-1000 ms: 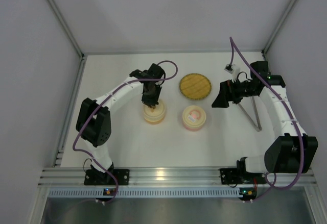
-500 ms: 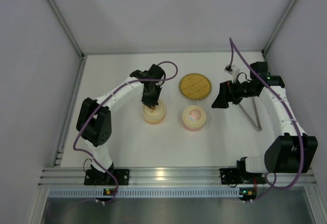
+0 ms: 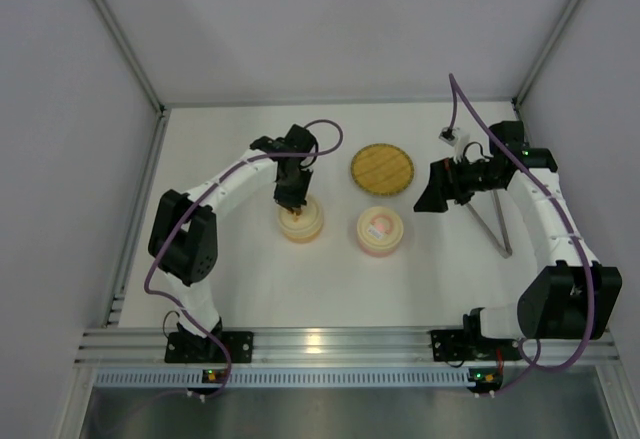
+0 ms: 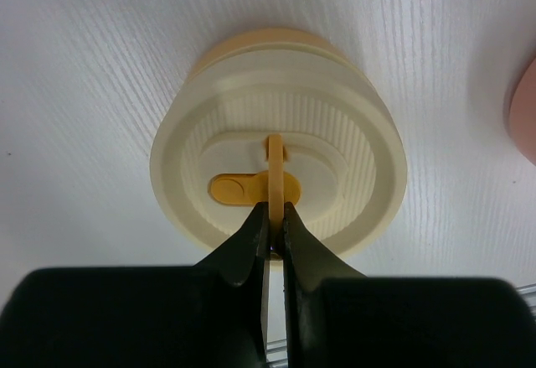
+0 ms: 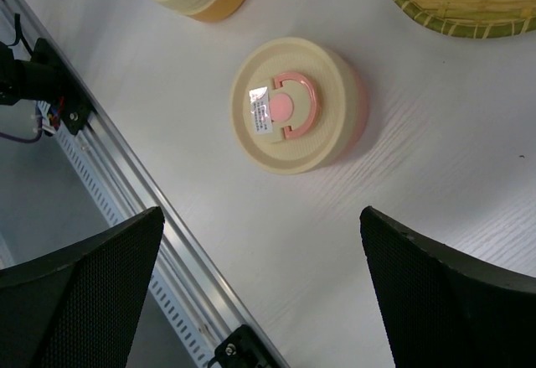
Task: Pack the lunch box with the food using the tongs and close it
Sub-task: Screw the box lid onto the packing box.
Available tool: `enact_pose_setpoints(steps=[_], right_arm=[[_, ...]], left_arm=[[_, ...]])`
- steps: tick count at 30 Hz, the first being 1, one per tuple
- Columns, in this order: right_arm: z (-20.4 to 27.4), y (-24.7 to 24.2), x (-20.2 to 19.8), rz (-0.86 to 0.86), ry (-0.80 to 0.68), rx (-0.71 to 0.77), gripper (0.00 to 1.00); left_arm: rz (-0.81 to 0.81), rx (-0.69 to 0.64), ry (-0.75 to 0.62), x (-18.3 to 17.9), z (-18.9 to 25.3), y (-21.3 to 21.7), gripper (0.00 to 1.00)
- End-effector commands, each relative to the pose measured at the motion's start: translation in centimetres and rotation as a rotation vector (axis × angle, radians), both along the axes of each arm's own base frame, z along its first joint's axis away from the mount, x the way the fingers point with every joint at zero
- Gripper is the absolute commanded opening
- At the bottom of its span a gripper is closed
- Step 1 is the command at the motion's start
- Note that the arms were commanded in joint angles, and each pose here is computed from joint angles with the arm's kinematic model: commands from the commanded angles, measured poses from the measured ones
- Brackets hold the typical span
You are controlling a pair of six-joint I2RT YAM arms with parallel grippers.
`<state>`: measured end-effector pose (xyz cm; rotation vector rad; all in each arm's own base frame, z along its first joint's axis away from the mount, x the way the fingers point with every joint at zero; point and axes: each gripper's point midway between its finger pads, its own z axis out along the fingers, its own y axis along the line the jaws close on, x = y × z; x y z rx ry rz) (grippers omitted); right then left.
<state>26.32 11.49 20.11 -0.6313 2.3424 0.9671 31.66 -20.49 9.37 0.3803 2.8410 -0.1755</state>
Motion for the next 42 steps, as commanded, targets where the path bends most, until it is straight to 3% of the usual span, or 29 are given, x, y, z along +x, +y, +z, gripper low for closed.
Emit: enact_pose_setpoints(steps=[1,15,42], right_arm=[[0.7,-0.1,0.7,0.002,-0.048,0.035,0.99],[0.2,0.0,0.6,0.0,-0.032,0.044,0.99],[-0.7,0.2,0.3,0.004,-0.012,0.054,0.99]], left_arm=[[-0.025,-0.024,-0.016,0.1,0.2,-0.4,0.0],[-0.053,0.0,-0.106,0.6,2.4,-0.8,0.0],[-0.068,0.003,-0.09,0.0,2.7,-1.2,0.0]])
